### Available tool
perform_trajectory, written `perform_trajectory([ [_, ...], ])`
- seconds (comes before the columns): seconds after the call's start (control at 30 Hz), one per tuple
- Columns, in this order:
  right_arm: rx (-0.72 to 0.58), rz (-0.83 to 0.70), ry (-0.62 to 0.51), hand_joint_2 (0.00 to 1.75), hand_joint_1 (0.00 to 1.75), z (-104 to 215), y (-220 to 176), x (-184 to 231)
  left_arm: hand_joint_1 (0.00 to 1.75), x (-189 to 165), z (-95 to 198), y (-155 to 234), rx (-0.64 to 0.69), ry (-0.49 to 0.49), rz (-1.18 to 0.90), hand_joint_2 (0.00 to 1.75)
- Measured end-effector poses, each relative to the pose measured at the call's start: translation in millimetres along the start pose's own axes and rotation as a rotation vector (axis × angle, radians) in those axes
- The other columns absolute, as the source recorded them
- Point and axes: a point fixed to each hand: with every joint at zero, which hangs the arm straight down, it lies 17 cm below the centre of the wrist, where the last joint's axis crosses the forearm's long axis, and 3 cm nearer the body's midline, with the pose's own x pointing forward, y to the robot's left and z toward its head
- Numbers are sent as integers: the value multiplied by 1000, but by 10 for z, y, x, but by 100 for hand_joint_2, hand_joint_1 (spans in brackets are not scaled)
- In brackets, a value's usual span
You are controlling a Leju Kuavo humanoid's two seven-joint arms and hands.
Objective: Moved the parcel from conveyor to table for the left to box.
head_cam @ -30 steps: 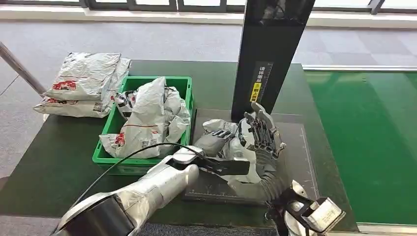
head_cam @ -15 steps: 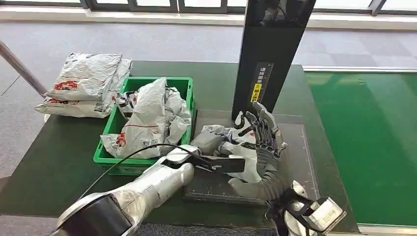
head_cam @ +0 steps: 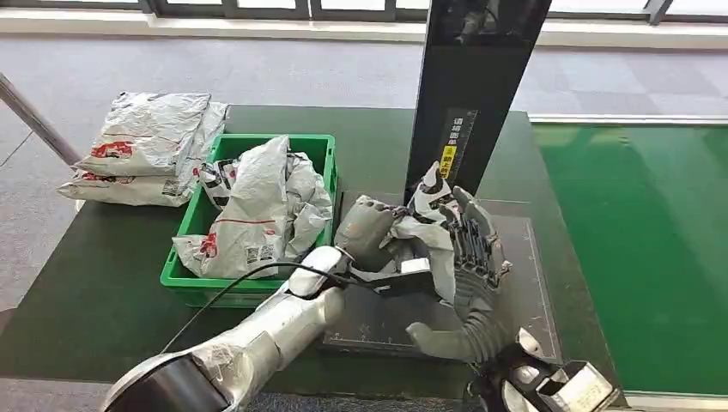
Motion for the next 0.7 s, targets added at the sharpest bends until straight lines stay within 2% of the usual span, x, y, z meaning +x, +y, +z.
perform_trajectory([
  [0.1,-2,-2,2,175,0,11,-1,3,175,47,-96,311,113,-18,-36,175],
  [0.23,-4,-1,5,175,0,34,3,12,175,4,-102,559,185,-4,-58,175],
  [0.4,-9,0,10,175,0,81,7,39,175,-378,-100,1298,334,55,-80,175],
  [0.57,-8,1,10,175,0,81,7,41,175,-408,-99,1375,351,60,-82,175],
  [0.6,-8,2,10,175,0,82,5,41,175,-453,-89,1485,374,64,-92,175],
  [0.63,-8,5,10,175,0,82,3,40,175,-515,-74,1628,405,76,-98,175],
  [0.67,-18,18,13,175,0,95,-11,46,175,-846,-5,2071,487,141,-115,175],
  [0.7,-22,21,16,175,0,109,-12,52,175,-959,18,2159,499,166,-118,175],
])
